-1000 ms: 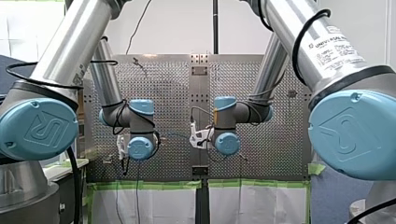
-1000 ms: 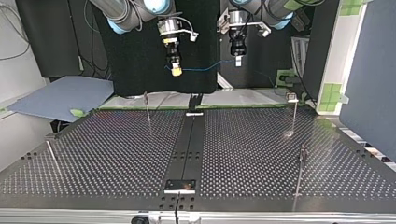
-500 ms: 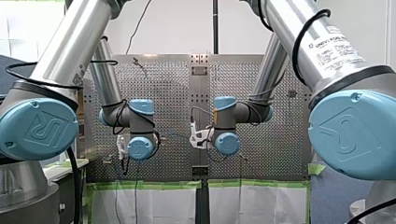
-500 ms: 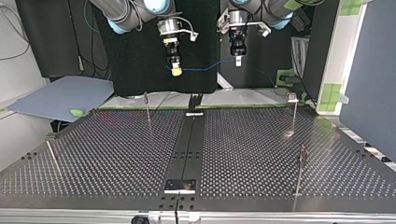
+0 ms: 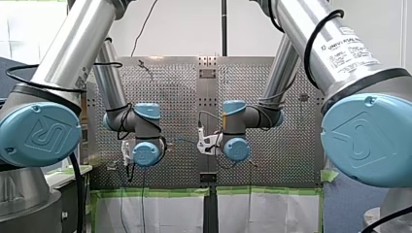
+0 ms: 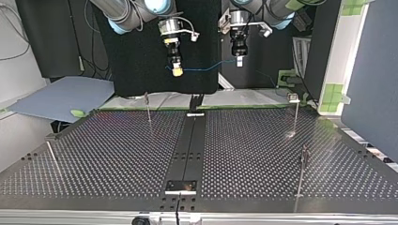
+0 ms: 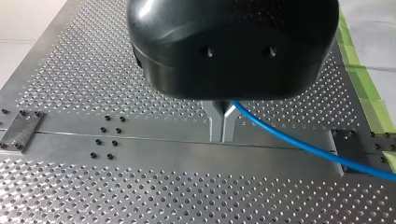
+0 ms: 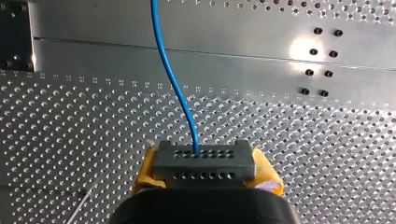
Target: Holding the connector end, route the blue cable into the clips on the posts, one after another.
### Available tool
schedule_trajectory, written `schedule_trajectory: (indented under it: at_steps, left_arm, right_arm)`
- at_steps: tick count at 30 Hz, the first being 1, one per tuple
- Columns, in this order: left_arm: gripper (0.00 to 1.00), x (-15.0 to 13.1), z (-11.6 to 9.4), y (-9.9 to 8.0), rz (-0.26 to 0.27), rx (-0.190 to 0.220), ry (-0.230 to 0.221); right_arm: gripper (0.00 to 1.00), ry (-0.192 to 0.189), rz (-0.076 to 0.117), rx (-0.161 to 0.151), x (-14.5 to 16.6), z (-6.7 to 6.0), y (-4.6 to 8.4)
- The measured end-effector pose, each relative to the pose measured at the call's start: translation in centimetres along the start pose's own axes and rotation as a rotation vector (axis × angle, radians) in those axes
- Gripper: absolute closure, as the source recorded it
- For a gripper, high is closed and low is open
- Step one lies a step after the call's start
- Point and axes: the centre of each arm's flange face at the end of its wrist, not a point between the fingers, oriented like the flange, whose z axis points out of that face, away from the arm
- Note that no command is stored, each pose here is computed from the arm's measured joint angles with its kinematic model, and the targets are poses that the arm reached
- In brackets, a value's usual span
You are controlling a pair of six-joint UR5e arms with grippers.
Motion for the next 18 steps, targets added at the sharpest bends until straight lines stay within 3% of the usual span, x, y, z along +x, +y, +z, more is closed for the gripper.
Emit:
schedule_trajectory:
  at_steps: [6,9,12,18]
  left_arm:
    - [1.0,0.0,0.0,0.0,0.0,0.0,0.001]
    - [1.0,0.6,0.1,0.4,0.014,0.001,0.022]
    - [1.0,1.3,0.0,0.6,0.034,0.016,0.057]
    - [1.0,2.0,-0.6,0.8,0.068,0.044,0.119]
  right_arm:
    - [1.0,0.0,0.0,0.0,0.0,0.0,0.0]
    - [1.0,-0.005,0.004,0.0,-0.2,0.0,-0.3]
    - [1.0,-0.021,0.02,0.002,-0.7,0.0,-1.3]
    - [1.0,-0.031,0.072,-0.001,-2.0,0.3,-4.2]
